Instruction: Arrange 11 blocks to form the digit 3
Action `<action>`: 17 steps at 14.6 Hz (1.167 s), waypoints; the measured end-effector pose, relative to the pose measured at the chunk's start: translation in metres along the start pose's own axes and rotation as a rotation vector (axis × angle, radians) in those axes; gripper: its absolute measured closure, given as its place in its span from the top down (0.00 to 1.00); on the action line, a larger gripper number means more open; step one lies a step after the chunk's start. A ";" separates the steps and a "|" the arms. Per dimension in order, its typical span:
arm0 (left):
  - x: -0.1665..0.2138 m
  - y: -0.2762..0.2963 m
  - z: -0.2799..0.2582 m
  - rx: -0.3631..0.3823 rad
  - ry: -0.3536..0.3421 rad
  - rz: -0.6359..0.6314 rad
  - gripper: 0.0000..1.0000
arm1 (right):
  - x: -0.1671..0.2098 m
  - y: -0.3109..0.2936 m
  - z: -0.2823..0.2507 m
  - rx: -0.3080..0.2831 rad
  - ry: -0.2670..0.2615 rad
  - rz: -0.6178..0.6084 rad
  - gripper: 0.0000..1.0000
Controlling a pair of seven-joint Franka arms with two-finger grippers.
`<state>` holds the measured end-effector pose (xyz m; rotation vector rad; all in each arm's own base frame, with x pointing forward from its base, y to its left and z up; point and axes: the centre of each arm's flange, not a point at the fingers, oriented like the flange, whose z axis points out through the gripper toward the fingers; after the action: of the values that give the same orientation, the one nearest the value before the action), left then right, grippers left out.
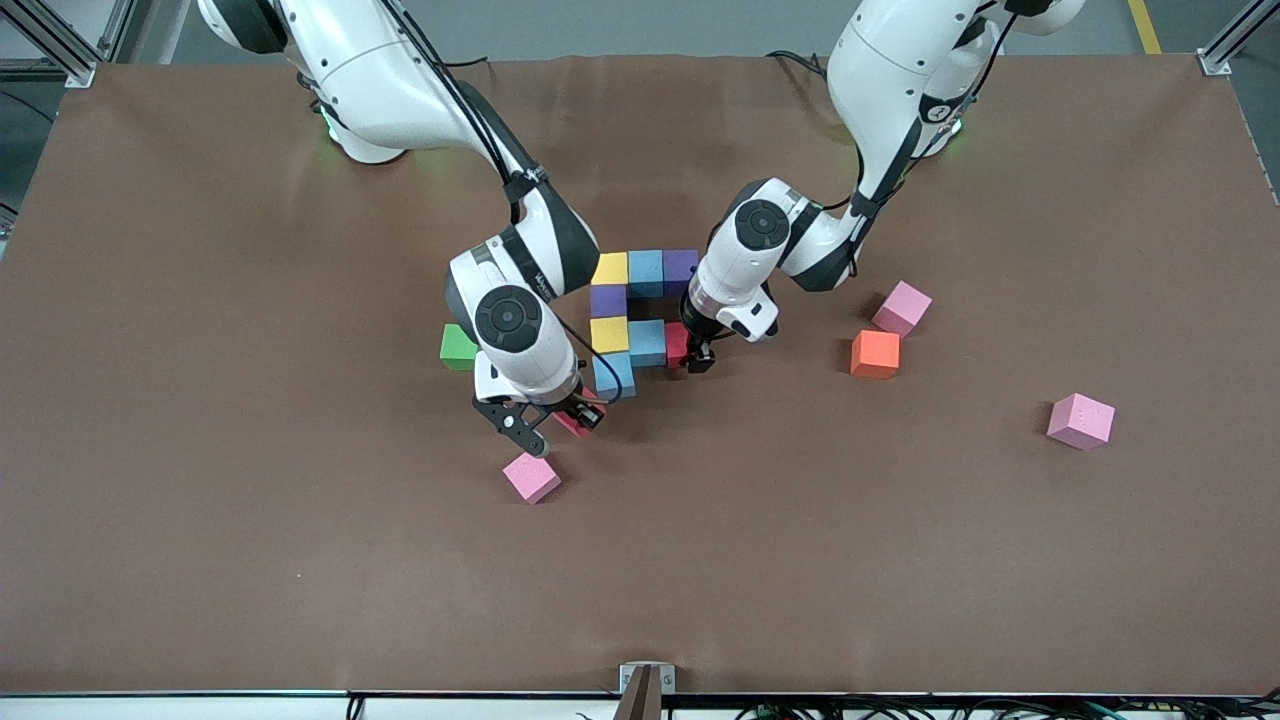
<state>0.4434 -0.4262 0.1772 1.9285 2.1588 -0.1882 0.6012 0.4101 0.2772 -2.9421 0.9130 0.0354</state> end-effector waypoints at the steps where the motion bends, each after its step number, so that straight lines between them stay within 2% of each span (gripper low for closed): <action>1: -0.001 0.000 0.000 -0.001 -0.001 0.005 0.84 | -0.001 -0.003 -0.007 0.002 -0.002 -0.043 0.56; 3: -0.002 0.001 -0.001 -0.006 -0.001 0.020 0.99 | -0.006 -0.010 -0.016 0.012 -0.001 -0.105 0.56; 8: -0.009 0.009 -0.011 -0.030 -0.013 0.044 1.00 | -0.031 -0.021 -0.018 0.020 0.003 -0.389 0.56; 11: -0.013 0.021 -0.037 -0.050 -0.023 0.050 1.00 | -0.038 -0.023 -0.015 0.016 0.002 -0.588 0.56; 13: -0.014 0.032 -0.065 -0.047 -0.008 0.050 1.00 | -0.037 -0.025 -0.010 0.026 0.013 -0.636 0.56; 17: -0.010 0.050 -0.127 -0.037 0.028 0.054 1.00 | -0.038 -0.036 0.004 0.055 0.044 -0.657 0.56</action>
<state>0.4827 -0.3978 0.3049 1.9781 2.1095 -0.1118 0.5905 0.4617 0.2768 -3.0355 -0.0813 -0.0840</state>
